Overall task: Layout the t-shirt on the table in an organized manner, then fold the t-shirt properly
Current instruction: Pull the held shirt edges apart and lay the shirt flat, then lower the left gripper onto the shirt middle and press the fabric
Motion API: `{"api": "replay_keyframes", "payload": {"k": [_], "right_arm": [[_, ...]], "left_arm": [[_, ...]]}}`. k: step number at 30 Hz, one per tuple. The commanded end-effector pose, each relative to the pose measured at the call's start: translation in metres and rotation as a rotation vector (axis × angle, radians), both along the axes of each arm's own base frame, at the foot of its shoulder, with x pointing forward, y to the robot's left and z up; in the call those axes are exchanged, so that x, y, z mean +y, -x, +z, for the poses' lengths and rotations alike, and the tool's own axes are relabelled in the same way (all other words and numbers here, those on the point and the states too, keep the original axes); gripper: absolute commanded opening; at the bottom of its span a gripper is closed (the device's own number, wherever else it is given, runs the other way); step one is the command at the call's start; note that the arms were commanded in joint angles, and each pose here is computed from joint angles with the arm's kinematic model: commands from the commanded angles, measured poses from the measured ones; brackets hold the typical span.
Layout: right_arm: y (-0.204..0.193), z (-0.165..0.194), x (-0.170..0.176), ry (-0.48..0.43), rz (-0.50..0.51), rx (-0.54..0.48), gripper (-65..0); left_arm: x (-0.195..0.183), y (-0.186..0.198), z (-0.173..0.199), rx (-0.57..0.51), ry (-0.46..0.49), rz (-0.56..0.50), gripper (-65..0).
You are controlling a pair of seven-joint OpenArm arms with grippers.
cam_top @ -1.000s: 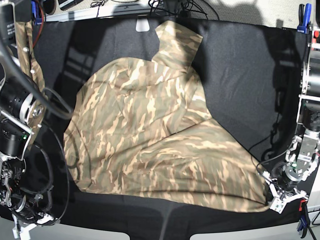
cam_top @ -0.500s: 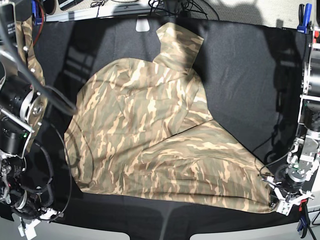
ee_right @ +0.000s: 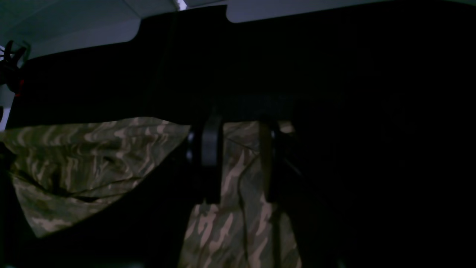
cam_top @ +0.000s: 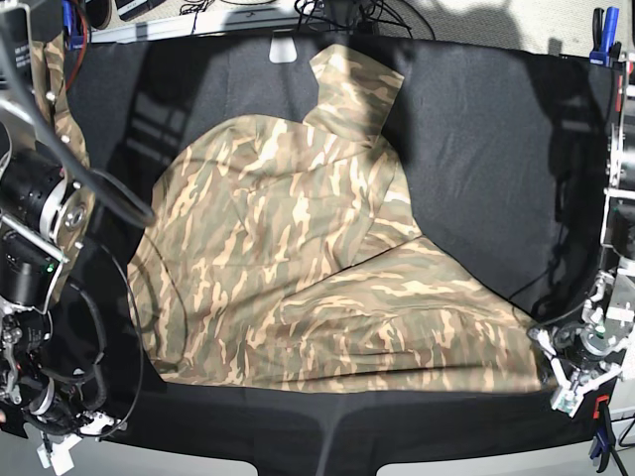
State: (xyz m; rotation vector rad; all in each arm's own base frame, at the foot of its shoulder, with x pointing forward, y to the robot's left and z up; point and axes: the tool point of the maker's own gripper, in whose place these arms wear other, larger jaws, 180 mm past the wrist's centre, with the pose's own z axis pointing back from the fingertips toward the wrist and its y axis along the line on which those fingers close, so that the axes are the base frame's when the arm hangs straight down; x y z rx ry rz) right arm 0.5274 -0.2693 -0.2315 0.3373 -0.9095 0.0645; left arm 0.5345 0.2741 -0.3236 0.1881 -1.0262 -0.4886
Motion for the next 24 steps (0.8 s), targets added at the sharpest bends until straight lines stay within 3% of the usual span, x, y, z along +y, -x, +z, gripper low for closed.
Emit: {"api": "replay_keyframes", "payload": {"k": [1,5,11,17,24], "right_arm": [[-0.011,0.035,-0.005,-0.007,-0.006,-0.09,-48.6],[-0.009,0.032,-0.006,-0.003,-0.002,-0.074,-48.6],[0.002,0.003,-0.006,-0.005,-0.006,-0.028,-48.8],[0.029,-0.051,-0.01,0.0,-0.03,0.005,-48.7],[0.07,-0.078,-0.019,0.103,-0.025,0.024,-48.8]], "left_arm": [[0.003,-0.021,0.044,-0.105,0.04,0.01,-45.8],[0.006,-0.034,0.075,-0.205,0.162,0.077,-45.8],[-0.006,-0.03,0.065,-0.113,0.351,0.139,-45.8],[-0.06,-0.007,0.053,-0.094,0.371,-0.067,-45.9],[-0.138,0.038,0.06,-0.123,0.351,-0.286,-45.8]]}}
